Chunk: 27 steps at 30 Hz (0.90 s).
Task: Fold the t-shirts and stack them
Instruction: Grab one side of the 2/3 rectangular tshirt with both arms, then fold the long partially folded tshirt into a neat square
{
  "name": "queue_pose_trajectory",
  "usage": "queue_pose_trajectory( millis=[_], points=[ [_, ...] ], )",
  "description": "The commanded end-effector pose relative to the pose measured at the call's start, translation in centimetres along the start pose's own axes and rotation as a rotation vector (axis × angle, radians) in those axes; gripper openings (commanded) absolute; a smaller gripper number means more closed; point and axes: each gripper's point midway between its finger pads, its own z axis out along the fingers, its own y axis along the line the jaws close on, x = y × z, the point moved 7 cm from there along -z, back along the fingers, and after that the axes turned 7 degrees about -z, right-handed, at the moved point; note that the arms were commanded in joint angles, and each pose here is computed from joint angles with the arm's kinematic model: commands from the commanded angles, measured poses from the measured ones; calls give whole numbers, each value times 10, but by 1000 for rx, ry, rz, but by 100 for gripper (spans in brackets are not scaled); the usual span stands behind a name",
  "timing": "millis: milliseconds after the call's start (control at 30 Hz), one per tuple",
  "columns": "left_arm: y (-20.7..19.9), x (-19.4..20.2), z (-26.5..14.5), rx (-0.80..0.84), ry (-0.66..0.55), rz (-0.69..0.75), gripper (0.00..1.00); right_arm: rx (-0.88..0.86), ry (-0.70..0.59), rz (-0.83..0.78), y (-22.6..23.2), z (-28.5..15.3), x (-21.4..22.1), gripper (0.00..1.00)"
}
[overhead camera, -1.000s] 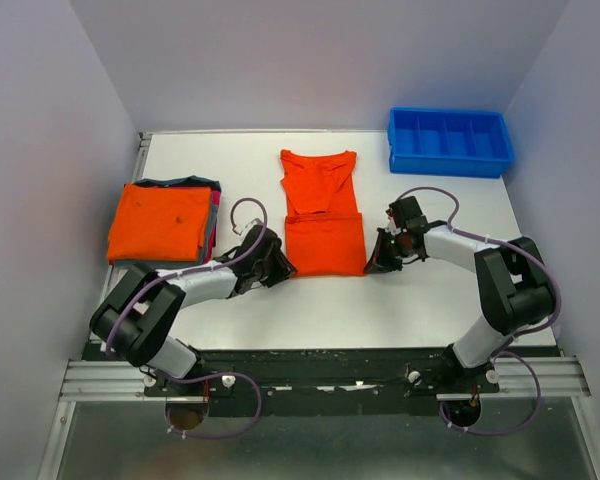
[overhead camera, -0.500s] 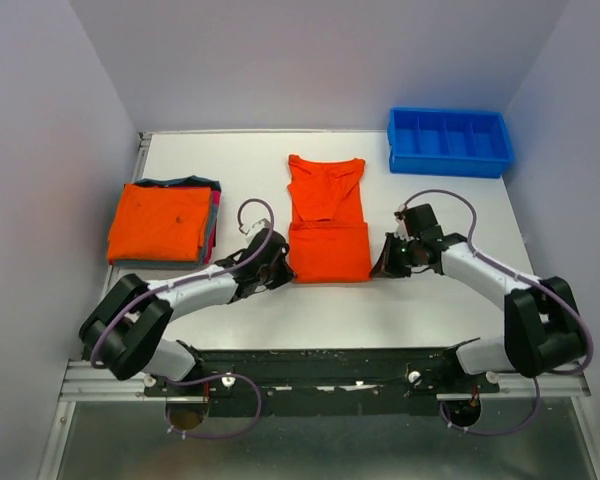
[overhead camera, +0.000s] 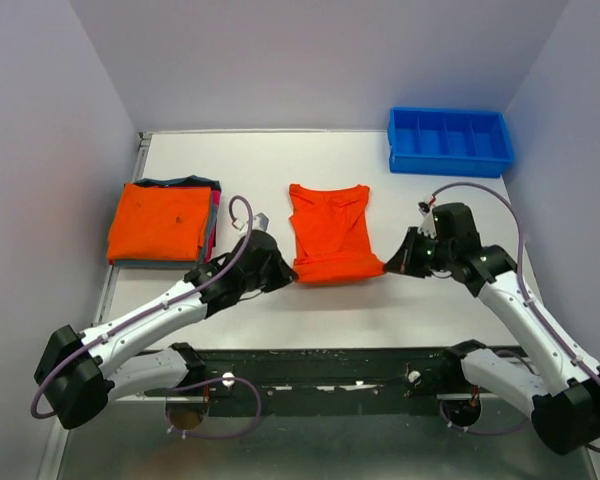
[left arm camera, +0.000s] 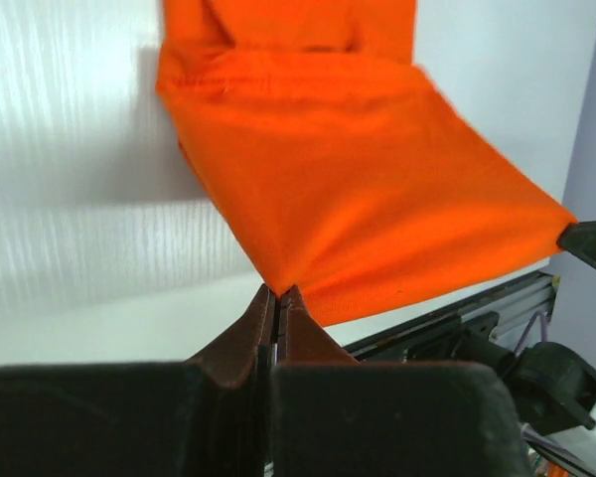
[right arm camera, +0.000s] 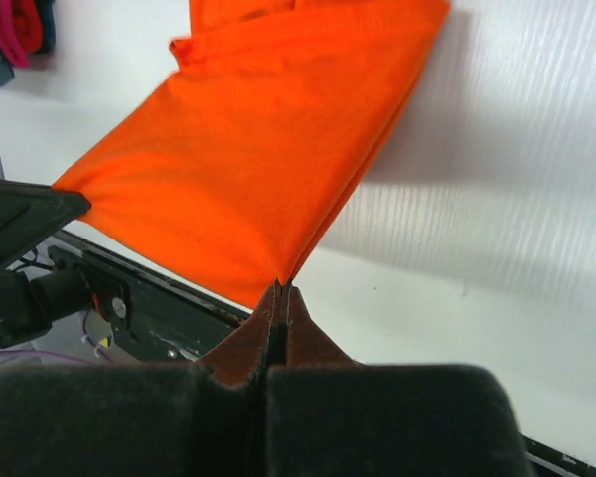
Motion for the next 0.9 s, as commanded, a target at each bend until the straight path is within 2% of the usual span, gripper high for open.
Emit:
queue_pose_trajectory(
  millis=[0,100,200,467,633,667,700,733,767,800,867],
  points=[
    [-16,-43,-3,-25,-88,39,0,110,-31,2,4,1,-39,1],
    [-35,-80,9,21,-151,40,0,137,-59,16,7,15,-76,1],
    [-48,-126,28,-13,-214,44,0,146,-69,40,6,32,-115,1],
    [-61,-206,103,10,-211,6,0,202,-55,104,-20,91,-196,1],
    [-54,-247,158,-4,-189,-17,0,191,-23,160,-48,143,-234,1],
    [-49,-253,172,-3,-175,-24,6,201,-2,176,-58,158,-238,7],
    [-50,-261,183,22,-175,-13,33,227,14,200,-68,172,-245,16],
    [-45,-267,197,16,-168,-20,70,248,20,219,-77,182,-250,35],
    [-44,-274,206,8,-153,-22,88,258,29,237,-85,194,-253,56],
    [-41,-277,217,7,-133,-7,99,249,41,239,-91,204,-253,64],
    [-41,-284,225,20,-135,18,99,229,39,220,-92,209,-251,65]
  ],
)
